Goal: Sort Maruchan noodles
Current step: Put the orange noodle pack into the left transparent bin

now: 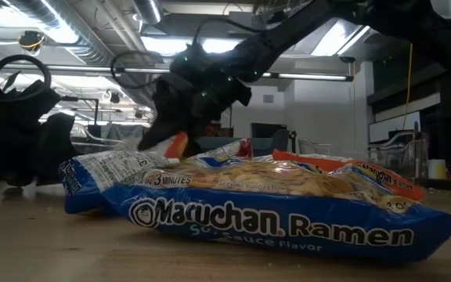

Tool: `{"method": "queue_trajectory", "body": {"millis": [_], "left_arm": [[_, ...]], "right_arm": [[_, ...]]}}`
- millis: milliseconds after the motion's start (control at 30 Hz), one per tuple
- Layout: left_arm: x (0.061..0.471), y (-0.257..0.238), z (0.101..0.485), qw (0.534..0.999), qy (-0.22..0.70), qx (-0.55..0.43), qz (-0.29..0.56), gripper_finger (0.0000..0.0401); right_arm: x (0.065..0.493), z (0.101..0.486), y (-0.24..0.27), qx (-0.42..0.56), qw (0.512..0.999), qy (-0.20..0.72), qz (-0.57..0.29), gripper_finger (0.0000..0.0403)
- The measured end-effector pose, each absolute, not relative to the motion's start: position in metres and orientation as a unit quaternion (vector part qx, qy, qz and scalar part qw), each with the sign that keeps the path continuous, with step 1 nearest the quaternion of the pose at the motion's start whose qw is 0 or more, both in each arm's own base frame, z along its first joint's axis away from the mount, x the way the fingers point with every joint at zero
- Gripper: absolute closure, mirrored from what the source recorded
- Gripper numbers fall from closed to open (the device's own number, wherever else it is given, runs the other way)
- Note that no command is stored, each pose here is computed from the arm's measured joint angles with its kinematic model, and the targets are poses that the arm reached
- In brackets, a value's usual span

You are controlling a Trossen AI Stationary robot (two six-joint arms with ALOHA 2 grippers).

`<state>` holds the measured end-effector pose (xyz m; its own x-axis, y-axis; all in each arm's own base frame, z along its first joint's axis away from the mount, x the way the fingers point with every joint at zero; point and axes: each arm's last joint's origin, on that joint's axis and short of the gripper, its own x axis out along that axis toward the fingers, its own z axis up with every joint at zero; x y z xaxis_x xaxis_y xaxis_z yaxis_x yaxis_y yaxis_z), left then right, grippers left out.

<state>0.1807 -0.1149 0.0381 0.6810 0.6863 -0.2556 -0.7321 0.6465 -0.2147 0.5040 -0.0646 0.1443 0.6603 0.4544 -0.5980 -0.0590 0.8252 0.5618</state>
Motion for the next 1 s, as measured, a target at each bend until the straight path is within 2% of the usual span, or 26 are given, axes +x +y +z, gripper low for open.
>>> {"method": "queue_trajectory", "body": {"millis": [267,700,1000], "left_arm": [[0.192,-0.124,0.063,0.909,0.109,-0.181,0.358,0.0401],[0.190,-0.125,0.128,0.935,0.111,-0.144,0.304,0.0401],[0.179,-0.121,0.169,0.945,0.089,-0.170,0.264,0.0401]], "right_arm": [[0.509,0.159,-0.061,0.253,0.872,0.394,0.143,0.0307],[0.510,0.160,-0.064,0.249,0.878,0.390,0.127,0.0308],[0.514,0.165,-0.070,0.252,0.889,0.369,0.098,0.0308]]}}
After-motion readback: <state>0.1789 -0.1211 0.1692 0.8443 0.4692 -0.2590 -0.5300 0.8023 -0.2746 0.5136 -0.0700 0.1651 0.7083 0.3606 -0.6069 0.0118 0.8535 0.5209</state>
